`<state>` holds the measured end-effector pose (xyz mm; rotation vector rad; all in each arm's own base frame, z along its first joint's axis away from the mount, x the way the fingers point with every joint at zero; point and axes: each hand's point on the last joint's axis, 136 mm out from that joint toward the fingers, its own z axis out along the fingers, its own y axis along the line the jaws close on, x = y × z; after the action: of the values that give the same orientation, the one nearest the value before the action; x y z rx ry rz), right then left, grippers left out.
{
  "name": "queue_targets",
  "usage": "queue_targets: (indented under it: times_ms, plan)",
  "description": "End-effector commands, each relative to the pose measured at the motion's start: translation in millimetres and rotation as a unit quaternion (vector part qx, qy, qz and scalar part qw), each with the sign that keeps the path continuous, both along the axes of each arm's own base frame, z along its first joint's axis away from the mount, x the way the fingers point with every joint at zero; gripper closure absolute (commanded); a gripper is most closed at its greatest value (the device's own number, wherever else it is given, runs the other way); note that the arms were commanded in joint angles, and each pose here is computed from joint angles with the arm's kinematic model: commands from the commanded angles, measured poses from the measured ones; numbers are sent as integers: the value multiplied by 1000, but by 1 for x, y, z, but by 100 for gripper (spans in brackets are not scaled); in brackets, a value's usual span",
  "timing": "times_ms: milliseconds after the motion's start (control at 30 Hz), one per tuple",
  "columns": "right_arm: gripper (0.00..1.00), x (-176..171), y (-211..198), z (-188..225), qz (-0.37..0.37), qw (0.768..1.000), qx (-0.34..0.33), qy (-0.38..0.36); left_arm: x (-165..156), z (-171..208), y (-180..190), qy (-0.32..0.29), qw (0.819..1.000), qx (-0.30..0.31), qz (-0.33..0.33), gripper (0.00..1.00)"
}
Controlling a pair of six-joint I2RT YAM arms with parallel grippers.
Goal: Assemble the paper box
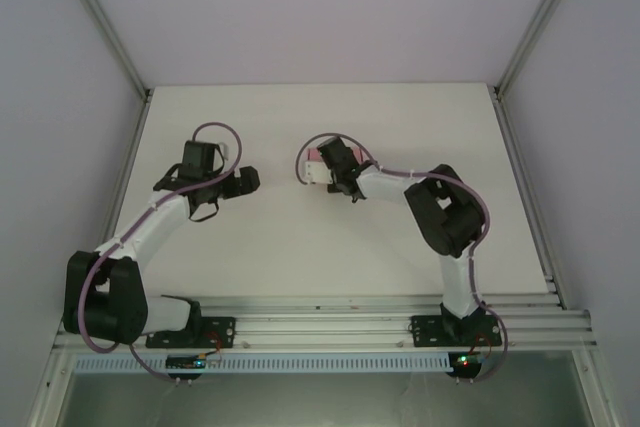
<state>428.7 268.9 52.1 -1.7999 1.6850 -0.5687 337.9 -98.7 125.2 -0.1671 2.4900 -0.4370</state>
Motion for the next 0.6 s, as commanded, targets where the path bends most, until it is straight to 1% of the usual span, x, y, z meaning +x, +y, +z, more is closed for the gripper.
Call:
queue_targets:
  times_ms: [0,67,167,233,333,400,467,533,567]
  plan:
    - [8,-34,-1,10,15,997,23,66,1,1,4,-4,1000,11,-2,0]
    - [1,-50,3,18,29,995,33,95,1,2,4,-6,1000,11,-4,0]
    - [1,-69,3,32,32,990,40,132,2,4,4,-11,1000,14,-6,0]
    - [1,-76,0,43,10,988,52,145,3,7,5,-18,1000,18,-4,1]
    - [1,-91,-3,69,-12,981,94,170,7,14,7,-38,999,22,-5,0]
    - [1,-89,-6,94,-43,976,146,156,10,23,8,-55,998,26,-2,0]
    - [1,-77,-16,125,-88,966,210,120,15,31,15,-76,996,40,10,0]
    - [1,-66,-35,151,-142,946,274,99,20,37,27,-98,992,66,33,0]
    - [1,-59,-50,163,-179,929,310,88,23,41,37,-115,988,85,53,0]
